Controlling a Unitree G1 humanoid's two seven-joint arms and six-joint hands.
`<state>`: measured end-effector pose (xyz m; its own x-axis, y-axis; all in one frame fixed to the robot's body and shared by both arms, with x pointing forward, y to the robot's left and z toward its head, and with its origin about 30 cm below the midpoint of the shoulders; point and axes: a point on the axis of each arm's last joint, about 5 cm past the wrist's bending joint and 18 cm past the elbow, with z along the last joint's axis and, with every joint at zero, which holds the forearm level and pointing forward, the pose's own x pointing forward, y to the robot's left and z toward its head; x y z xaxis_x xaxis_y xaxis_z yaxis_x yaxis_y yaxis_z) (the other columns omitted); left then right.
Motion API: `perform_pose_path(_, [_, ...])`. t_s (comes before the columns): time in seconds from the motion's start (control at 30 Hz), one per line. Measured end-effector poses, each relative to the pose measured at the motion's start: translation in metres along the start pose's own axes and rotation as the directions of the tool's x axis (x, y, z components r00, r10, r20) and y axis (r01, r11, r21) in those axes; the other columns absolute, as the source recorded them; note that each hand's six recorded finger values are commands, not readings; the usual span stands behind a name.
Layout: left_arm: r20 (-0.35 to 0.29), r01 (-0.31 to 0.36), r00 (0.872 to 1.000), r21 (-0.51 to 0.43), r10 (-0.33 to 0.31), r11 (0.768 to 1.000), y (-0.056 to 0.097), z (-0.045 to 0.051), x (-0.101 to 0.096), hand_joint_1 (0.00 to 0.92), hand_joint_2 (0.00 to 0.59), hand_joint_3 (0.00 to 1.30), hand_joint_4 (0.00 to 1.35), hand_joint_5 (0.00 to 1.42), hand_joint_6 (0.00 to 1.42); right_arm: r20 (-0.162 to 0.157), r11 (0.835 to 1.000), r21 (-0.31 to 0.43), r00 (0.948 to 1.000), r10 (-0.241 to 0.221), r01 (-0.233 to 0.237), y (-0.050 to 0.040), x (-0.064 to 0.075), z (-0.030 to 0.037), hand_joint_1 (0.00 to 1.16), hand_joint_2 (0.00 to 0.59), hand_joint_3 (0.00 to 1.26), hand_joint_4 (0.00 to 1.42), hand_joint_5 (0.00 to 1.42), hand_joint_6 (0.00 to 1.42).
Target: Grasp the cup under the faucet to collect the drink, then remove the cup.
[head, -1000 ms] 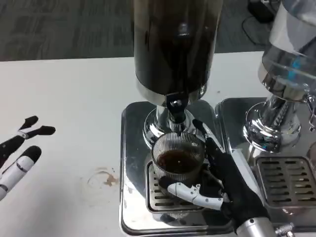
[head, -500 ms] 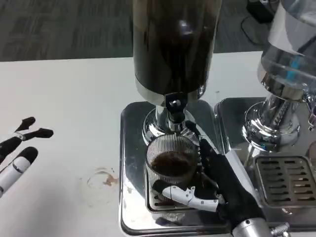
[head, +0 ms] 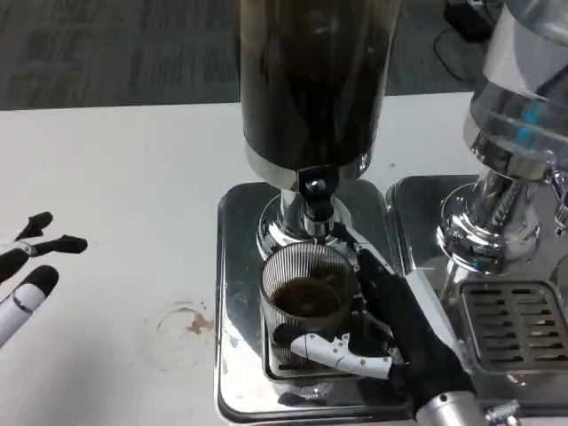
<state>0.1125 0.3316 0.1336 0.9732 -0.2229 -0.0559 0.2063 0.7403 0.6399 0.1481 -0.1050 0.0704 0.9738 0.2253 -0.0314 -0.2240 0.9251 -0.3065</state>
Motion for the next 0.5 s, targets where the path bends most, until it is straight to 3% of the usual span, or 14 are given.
perform_pose_path(0.37, [0.006,-0.003,1.0,0.001,0.003,1.0,-0.0002,0.0029,0.0004,0.0,0.254,0.32,0.0,0.02,0.0,0.015,1.0,-0.005,0.9998,-0.012,0.012,0.0006,0.0049,-0.0005,0.95,0.157,0.2,0.45,0.56,0.73])
perform_pose_path(0.5, [0.006,-0.005,1.0,0.0,0.005,1.0,-0.0003,0.0034,-0.0001,0.0,0.254,0.32,0.0,0.02,0.0,0.018,1.0,-0.019,0.9998,-0.012,0.013,0.0007,0.0056,-0.0004,0.96,0.158,0.21,0.46,0.62,0.87])
